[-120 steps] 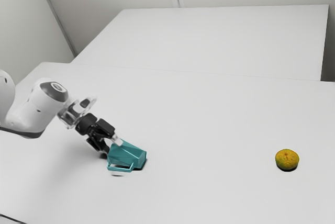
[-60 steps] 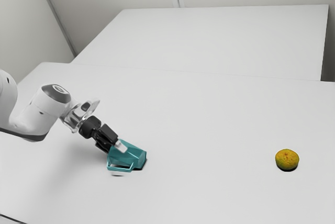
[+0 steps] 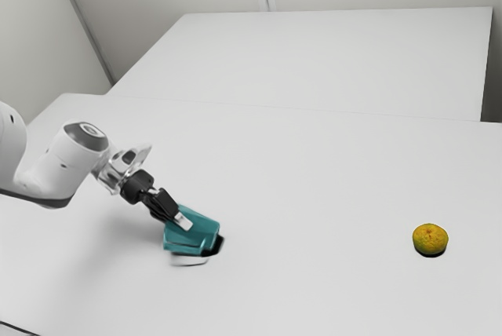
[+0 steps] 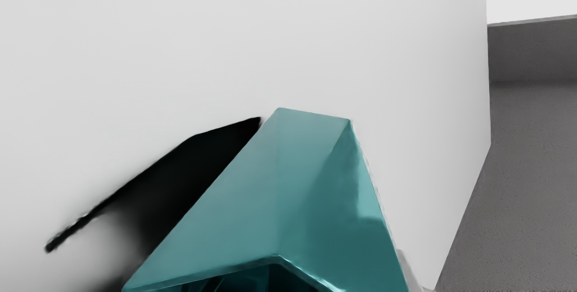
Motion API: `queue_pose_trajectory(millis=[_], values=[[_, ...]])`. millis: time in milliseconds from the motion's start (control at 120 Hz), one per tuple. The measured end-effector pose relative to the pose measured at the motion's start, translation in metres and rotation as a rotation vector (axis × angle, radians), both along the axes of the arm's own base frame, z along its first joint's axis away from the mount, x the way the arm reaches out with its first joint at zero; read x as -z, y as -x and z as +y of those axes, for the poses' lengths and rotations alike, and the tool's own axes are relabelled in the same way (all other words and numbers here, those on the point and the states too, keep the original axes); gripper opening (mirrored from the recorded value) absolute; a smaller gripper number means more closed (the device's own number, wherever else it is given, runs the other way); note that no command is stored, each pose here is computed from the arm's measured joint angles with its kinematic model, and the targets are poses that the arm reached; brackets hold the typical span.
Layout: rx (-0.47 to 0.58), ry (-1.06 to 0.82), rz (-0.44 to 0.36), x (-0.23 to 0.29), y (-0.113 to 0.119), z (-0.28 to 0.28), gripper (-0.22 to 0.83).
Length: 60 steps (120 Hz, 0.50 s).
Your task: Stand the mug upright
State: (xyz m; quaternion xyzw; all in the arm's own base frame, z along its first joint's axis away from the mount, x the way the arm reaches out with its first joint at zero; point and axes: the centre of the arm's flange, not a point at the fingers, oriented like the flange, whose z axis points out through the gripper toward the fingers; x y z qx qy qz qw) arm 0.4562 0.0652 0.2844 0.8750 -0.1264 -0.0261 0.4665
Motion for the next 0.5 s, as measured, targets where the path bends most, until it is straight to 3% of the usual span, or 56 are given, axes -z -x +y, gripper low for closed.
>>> queue_pose_trajectory(millis=[267, 500], values=[[0.084, -0.113, -0.129, -0.039, -0.012, -0.021, -0.14], [0.233, -0.441, -0.201, -0.071, -0.034, -0.024, -0.14]])
